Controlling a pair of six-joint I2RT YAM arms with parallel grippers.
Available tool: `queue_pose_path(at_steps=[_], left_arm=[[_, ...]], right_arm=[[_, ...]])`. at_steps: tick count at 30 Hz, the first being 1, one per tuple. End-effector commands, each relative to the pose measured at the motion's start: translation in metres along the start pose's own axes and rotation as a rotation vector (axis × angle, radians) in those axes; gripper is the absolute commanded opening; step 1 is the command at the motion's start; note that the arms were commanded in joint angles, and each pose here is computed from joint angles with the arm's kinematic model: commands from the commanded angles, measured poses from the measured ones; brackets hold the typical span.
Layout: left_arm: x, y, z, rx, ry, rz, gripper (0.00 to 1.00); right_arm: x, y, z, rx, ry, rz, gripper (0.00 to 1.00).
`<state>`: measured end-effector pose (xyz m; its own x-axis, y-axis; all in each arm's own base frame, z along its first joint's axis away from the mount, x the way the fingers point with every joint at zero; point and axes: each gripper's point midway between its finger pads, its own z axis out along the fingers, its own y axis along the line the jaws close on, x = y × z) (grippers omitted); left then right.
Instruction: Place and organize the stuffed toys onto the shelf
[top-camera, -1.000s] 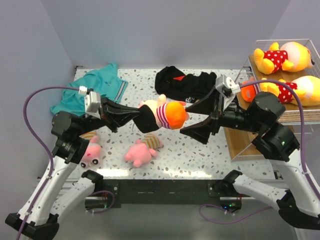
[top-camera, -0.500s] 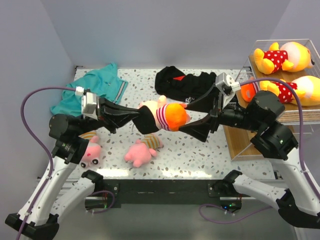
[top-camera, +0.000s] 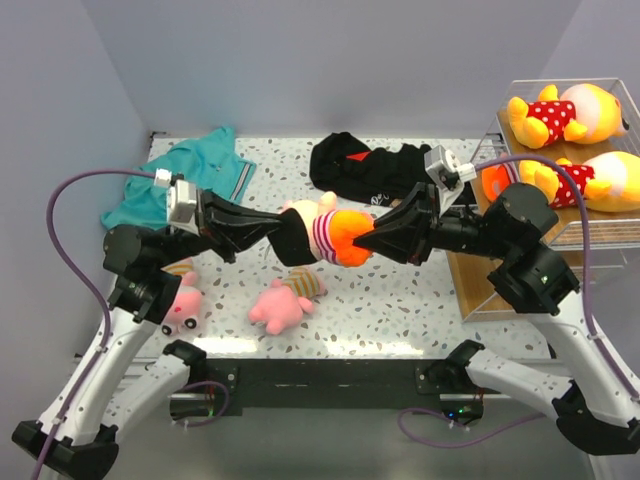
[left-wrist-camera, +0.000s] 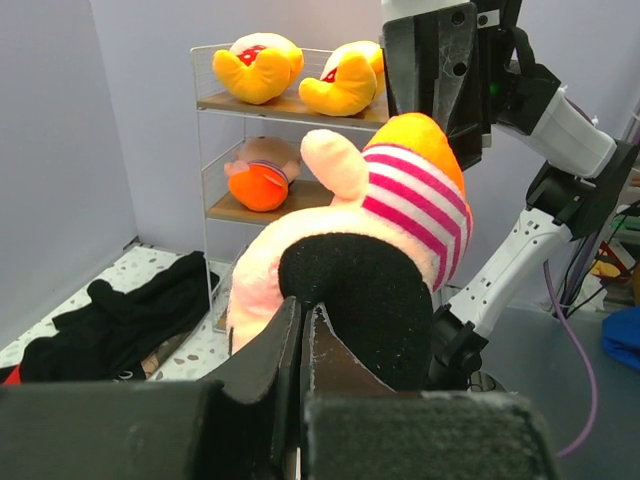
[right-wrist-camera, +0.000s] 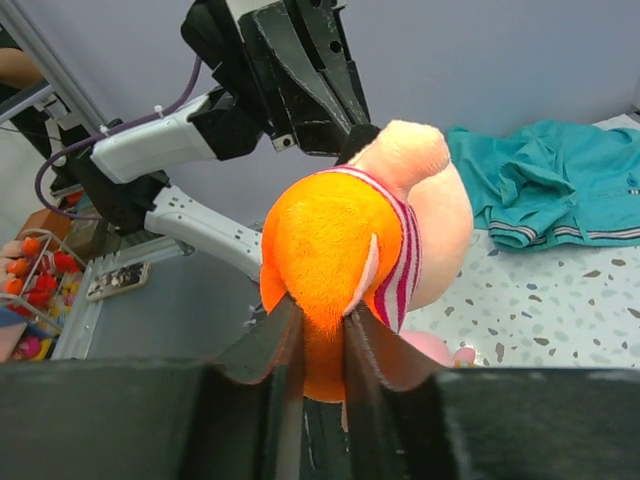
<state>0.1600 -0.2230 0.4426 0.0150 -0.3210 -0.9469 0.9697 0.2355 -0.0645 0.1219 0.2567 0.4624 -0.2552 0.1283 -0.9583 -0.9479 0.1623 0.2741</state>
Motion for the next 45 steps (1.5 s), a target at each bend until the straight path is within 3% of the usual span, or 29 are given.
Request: queue_pose_path(at_steps=[1,2,4,5,7,8,11,15,23,33,40,45], left_arm=[[0.001,0.018,0.004,-0.061,-0.035,-0.012,0.06],[0.003,0.021,0.004,-0.071,-0.034,-0.016,0.18],[0.006,0.026,0.005,-0.093,-0.034,-0.023,0.32],[0.006,0.031,0.004,-0.117,-0.034,-0.022,0.46],[0.007,0.036,0.003,-0.148,-0.033,-0.017,0.60],[0.011,0.040,0.001,-0.172,-0.021,-0.014,0.74],[0.014,0.059,-0.006,-0.285,-0.012,-0.001,1.00],[0.024,0.098,-0.026,-0.534,-0.006,-0.016,1.00],[0.048,0.140,-0.072,-0.851,0.039,0.011,1.00],[0.059,0.149,-0.078,-0.892,0.087,0.025,1.00],[0.058,0.147,-0.074,-0.872,0.091,0.024,1.00],[0.065,0.147,-0.078,-0.881,0.122,0.020,1.00]], right_arm=[[-0.011,0.003,-0.003,0.004,-0.032,-0.038,0.05],[-0.011,-0.004,-0.003,0.042,-0.032,-0.058,0.00],[-0.011,-0.010,-0.008,0.090,-0.024,-0.070,0.00],[-0.016,-0.015,-0.010,0.131,-0.032,-0.102,0.00],[-0.010,-0.030,-0.016,0.223,0.007,-0.096,0.00],[-0.017,-0.035,-0.019,0.262,0.016,-0.129,0.00],[-0.019,-0.061,-0.036,0.450,0.071,-0.153,0.00],[-0.023,-0.084,-0.051,0.607,0.129,-0.170,0.00],[-0.020,-0.134,-0.092,0.966,0.258,-0.196,0.00],[-0.006,-0.160,-0.148,1.334,0.488,-0.207,0.00],[-0.002,-0.141,-0.143,1.479,0.653,-0.400,0.00],[0.007,-0.143,-0.135,1.501,0.682,-0.446,0.00]])
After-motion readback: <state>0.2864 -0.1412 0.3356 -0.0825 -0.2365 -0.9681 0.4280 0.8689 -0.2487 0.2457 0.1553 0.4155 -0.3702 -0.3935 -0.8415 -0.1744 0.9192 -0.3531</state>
